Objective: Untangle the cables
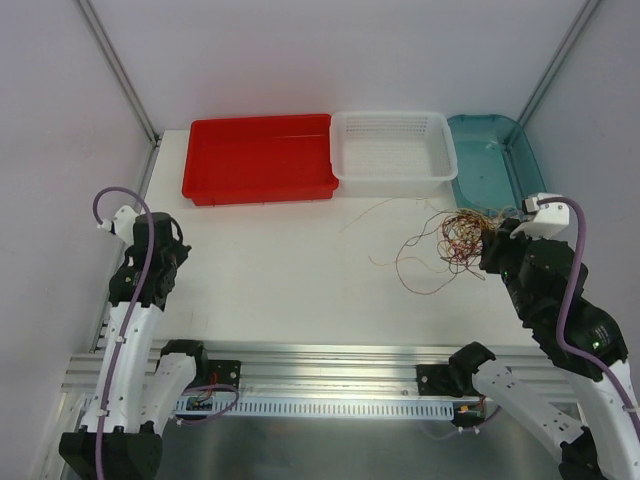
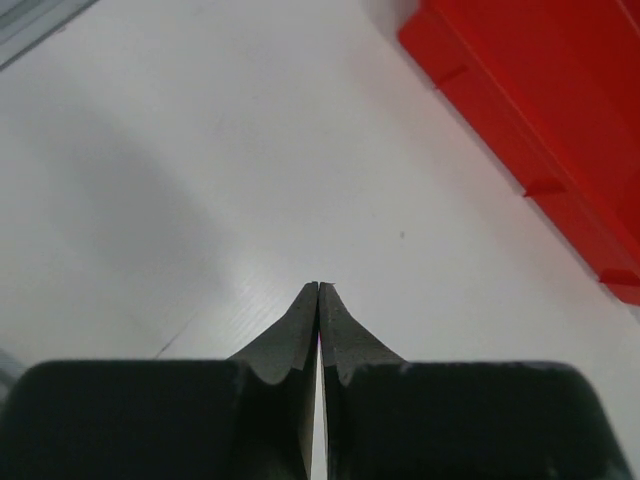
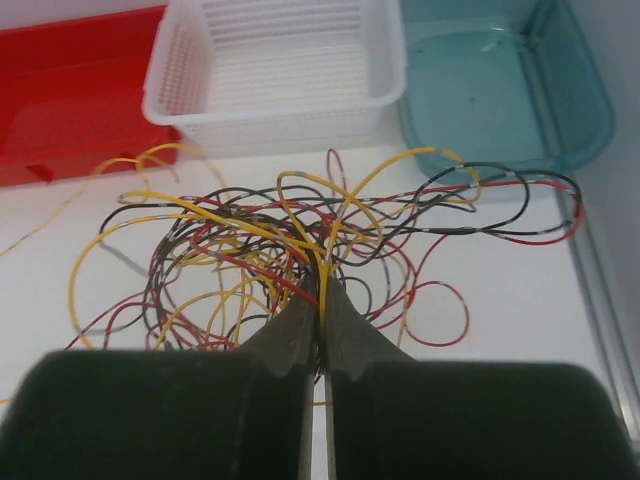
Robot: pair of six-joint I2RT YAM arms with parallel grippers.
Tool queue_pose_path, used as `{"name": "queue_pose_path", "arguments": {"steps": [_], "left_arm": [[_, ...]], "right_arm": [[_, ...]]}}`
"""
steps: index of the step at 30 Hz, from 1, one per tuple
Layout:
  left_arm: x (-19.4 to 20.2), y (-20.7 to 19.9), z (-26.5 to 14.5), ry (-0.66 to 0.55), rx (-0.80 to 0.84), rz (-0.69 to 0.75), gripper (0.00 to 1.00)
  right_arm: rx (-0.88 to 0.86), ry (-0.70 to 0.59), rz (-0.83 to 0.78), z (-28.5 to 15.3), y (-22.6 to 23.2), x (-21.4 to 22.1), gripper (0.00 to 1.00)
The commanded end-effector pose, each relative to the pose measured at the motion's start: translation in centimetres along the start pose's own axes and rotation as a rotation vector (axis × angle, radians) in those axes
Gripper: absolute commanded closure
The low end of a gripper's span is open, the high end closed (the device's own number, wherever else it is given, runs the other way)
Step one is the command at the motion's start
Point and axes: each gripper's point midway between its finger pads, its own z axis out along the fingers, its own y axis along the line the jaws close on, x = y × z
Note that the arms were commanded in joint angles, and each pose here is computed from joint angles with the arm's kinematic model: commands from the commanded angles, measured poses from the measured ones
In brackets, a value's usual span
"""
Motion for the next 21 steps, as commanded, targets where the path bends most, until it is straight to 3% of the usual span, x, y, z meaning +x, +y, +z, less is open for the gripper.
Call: {"name": "queue_pose_path", "arguments": {"steps": [1, 5, 8, 9, 10, 14, 15, 18, 21], "left_arm": [[0.0, 5.0, 0.4, -0.007, -0.171, 0.016, 1.0], [0.2, 7.2, 0.8, 0.018, -0.22, -0.019, 1.0], [1.6, 5.7, 1.0, 0.081, -0.116, -0.013, 1.0], [2.0, 4.9, 1.2, 0.093, -0.063, -0.007, 1.0], [2.8, 3.0, 0.8, 0.136, 0.051, -0.004, 1.0], [5.4, -0.9, -0.7, 0.225, 0.341, 0.012, 0.59], [5.8, -1.6, -1.3, 0.239, 0.393, 0.016, 0.42], [6.7, -3.3, -3.3, 0.276, 0.543, 0.031, 0.21], [7.6, -5.0, -5.6, 0.321, 0.696, 0.052, 0.09]], "right_arm": [[0.23, -0.037, -0.006, -0.2, -4.2, 0.1, 0.99], [0.266, 0.045, -0.032, 0.6, -4.5, 2.5, 0.99], [0.087, 0.132, -0.066, 2.0, -1.3, 5.3, 0.99], [-0.065, 0.147, -0.06, 2.4, 1.6, 5.7, 0.99], [-0.13, 0.176, -0.073, 2.8, 2.9, 6.5, 0.99], [-0.304, 0.287, -0.092, 4.0, 6.6, 9.5, 0.99], [-0.366, 0.326, -0.086, 4.0, 7.7, 10.8, 0.99], [-0.555, 0.37, -0.076, 3.7, 11.1, 12.8, 0.99], [-0.757, 0.399, -0.114, 2.6, 14.3, 14.0, 0.99]]}}
